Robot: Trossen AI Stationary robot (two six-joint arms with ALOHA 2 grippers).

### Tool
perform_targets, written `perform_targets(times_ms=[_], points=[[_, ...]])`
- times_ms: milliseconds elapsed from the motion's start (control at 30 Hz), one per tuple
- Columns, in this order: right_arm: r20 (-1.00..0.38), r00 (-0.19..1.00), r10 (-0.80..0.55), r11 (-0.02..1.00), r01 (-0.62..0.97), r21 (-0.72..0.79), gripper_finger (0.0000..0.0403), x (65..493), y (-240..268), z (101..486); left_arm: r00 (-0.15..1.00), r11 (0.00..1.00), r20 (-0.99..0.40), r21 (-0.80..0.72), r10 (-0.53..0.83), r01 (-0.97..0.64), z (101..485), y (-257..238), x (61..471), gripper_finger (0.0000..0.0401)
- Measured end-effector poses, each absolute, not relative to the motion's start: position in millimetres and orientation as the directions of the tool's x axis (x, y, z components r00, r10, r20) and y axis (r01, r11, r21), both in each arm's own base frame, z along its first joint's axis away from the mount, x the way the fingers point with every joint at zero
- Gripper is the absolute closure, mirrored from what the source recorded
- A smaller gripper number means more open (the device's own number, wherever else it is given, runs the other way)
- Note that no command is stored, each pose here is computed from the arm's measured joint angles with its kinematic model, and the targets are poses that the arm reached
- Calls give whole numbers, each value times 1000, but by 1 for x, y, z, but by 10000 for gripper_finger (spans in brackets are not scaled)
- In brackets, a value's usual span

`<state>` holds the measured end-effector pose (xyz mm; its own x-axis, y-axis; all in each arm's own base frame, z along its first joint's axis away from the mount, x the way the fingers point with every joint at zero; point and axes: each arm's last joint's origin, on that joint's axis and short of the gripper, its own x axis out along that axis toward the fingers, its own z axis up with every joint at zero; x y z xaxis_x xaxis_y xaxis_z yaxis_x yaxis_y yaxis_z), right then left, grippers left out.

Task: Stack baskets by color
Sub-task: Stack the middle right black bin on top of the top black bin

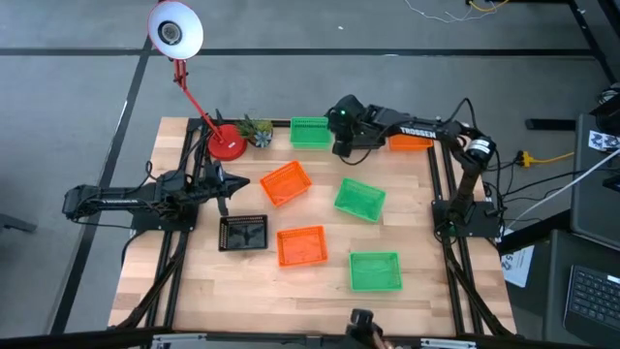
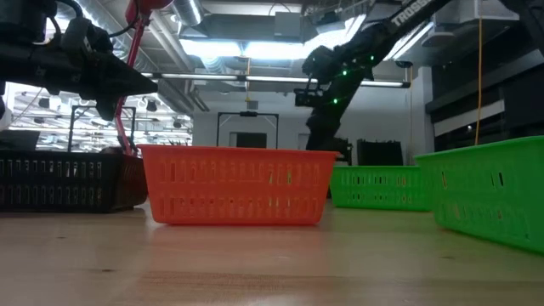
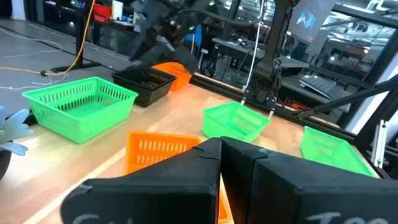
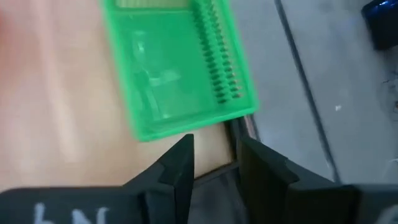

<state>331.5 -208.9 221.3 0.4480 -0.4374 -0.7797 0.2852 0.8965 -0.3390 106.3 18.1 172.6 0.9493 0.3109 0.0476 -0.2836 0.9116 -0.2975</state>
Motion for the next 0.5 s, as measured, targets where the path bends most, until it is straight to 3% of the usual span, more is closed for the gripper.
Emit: perform_targets(times_ms=[200, 500], points=[[-865, 439, -244, 956, 257, -139, 280, 328, -170, 232, 949, 916, 47, -284, 310, -285, 173, 18, 106, 401], [-941, 307, -146, 974, 209, -84, 280, 319, -146, 220, 949, 915, 47, -284, 311, -285, 173, 18, 106, 401]])
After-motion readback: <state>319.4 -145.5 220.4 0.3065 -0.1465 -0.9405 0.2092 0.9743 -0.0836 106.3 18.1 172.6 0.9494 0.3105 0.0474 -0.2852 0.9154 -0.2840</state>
